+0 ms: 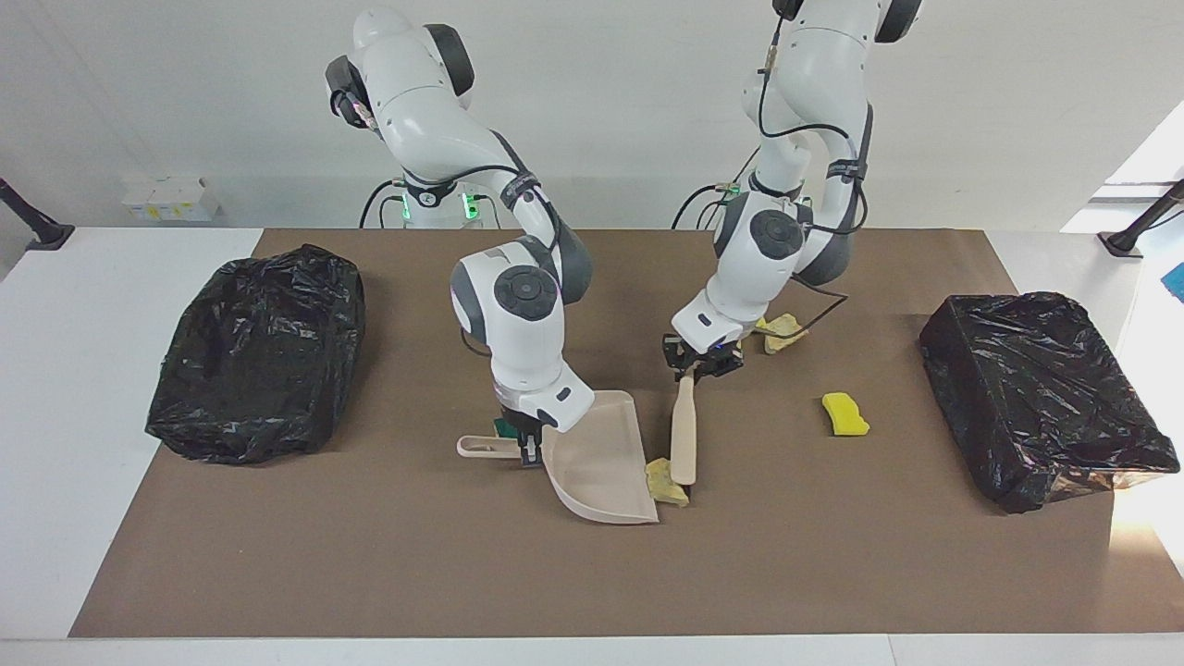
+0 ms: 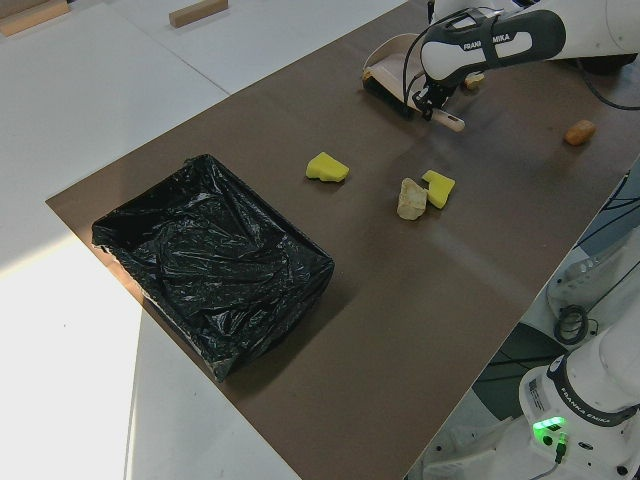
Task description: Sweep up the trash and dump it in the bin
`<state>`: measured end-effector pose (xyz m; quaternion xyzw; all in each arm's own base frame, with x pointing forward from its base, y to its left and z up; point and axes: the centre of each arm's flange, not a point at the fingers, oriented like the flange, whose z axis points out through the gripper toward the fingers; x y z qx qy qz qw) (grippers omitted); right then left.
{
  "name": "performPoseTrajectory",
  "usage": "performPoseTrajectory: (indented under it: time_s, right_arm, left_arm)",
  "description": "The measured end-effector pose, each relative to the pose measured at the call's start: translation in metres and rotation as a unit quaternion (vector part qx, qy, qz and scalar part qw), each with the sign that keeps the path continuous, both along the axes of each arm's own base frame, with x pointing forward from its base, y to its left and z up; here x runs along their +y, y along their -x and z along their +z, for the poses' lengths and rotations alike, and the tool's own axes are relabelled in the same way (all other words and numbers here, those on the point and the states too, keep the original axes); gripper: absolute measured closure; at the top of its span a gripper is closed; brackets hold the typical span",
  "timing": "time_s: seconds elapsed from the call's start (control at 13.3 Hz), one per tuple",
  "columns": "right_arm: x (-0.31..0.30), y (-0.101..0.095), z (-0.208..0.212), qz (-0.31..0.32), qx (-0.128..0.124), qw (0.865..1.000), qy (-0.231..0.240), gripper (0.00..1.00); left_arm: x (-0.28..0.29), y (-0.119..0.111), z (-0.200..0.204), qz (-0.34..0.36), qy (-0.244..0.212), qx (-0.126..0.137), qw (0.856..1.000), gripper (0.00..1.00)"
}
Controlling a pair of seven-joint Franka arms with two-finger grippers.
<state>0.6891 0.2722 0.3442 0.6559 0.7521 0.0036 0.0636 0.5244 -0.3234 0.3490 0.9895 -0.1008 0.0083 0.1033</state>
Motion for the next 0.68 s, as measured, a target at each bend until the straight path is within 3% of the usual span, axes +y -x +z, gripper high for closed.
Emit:
performPoseTrajectory:
  time_s: [0.23, 0.45, 0.68]
  right_arm:
    - [0.004, 0.002, 0.0, 0.005, 0.001, 1.0, 0.0, 0.67]
    - [0.006, 0.003, 0.0, 0.009, 0.001, 1.0, 0.0, 0.67]
    - [0.005, 0.003, -0.001, 0.011, 0.002, 1.0, 0.0, 0.67]
  left_arm:
    - [-0.037, 0.026, 0.03, -0.004, 0.012, 0.007, 1.0, 0.74]
    - [-0.02, 0.035, 0.074, 0.003, 0.007, 0.026, 1.0, 0.74]
    - [0.019, 0.035, 0.099, 0.09, -0.018, 0.071, 0.993, 0.74]
